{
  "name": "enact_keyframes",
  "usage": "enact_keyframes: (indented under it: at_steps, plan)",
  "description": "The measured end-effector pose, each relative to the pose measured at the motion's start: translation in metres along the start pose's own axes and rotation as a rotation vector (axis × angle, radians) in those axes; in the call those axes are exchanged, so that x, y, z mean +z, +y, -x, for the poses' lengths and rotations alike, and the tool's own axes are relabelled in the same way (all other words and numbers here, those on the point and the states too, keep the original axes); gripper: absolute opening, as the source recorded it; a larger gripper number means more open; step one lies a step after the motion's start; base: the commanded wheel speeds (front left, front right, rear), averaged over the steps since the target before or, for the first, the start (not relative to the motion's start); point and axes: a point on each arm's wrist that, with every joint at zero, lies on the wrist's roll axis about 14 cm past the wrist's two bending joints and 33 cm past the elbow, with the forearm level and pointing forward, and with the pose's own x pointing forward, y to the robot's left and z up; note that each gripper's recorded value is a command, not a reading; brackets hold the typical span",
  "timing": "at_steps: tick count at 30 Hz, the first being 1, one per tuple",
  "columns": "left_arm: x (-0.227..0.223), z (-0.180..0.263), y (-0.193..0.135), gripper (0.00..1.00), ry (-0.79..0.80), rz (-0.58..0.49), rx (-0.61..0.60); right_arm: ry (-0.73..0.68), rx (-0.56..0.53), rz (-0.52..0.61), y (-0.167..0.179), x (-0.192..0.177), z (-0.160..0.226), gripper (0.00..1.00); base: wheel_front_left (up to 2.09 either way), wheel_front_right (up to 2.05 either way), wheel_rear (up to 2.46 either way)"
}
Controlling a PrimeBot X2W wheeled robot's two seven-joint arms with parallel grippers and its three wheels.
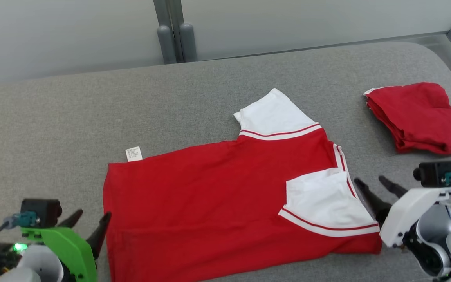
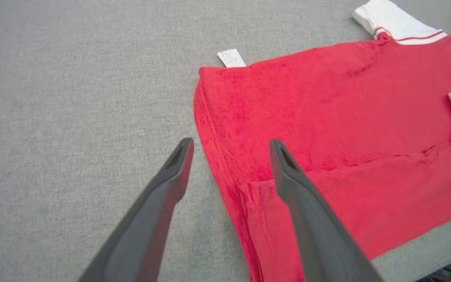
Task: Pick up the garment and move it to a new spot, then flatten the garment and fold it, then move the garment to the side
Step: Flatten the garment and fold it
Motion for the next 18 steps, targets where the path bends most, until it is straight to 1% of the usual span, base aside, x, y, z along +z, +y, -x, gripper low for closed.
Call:
enact_keyframes:
  at_steps: [3,5,7,10,14,17,18]
  plan:
    - [0.031,-0.013,0.004,1.0,-0.095,-0.037,0.013,-0.088,0.01,0.051,0.004,0.035,-0.016,1.0,0.0,0.0,0.0]
    - [0.045,-0.022,0.005,1.0,-0.134,-0.068,0.016,-0.121,0.022,0.079,0.008,0.053,-0.029,1.0,0.0,0.0,0.0]
    - [0.052,-0.033,0.005,1.0,-0.143,-0.072,0.01,-0.147,0.036,0.102,0.013,0.068,-0.043,1.0,0.0,0.0,0.0]
    - [0.052,-0.054,0.004,1.0,-0.109,-0.09,-0.012,-0.177,0.065,0.138,0.021,0.091,-0.068,1.0,0.0,0.0,0.0]
    - [0.048,-0.078,0.007,1.0,-0.063,-0.094,-0.023,-0.169,0.08,0.194,0.023,0.105,-0.1,1.0,0.0,0.0,0.0]
    - [0.046,-0.093,0.013,1.0,-0.037,-0.096,-0.022,-0.127,0.086,0.231,0.022,0.104,-0.128,1.0,0.0,0.0,0.0]
    - [0.045,-0.101,0.016,1.0,-0.028,-0.096,-0.02,-0.092,0.091,0.253,0.021,0.099,-0.145,1.0,0.0,0.0,0.0]
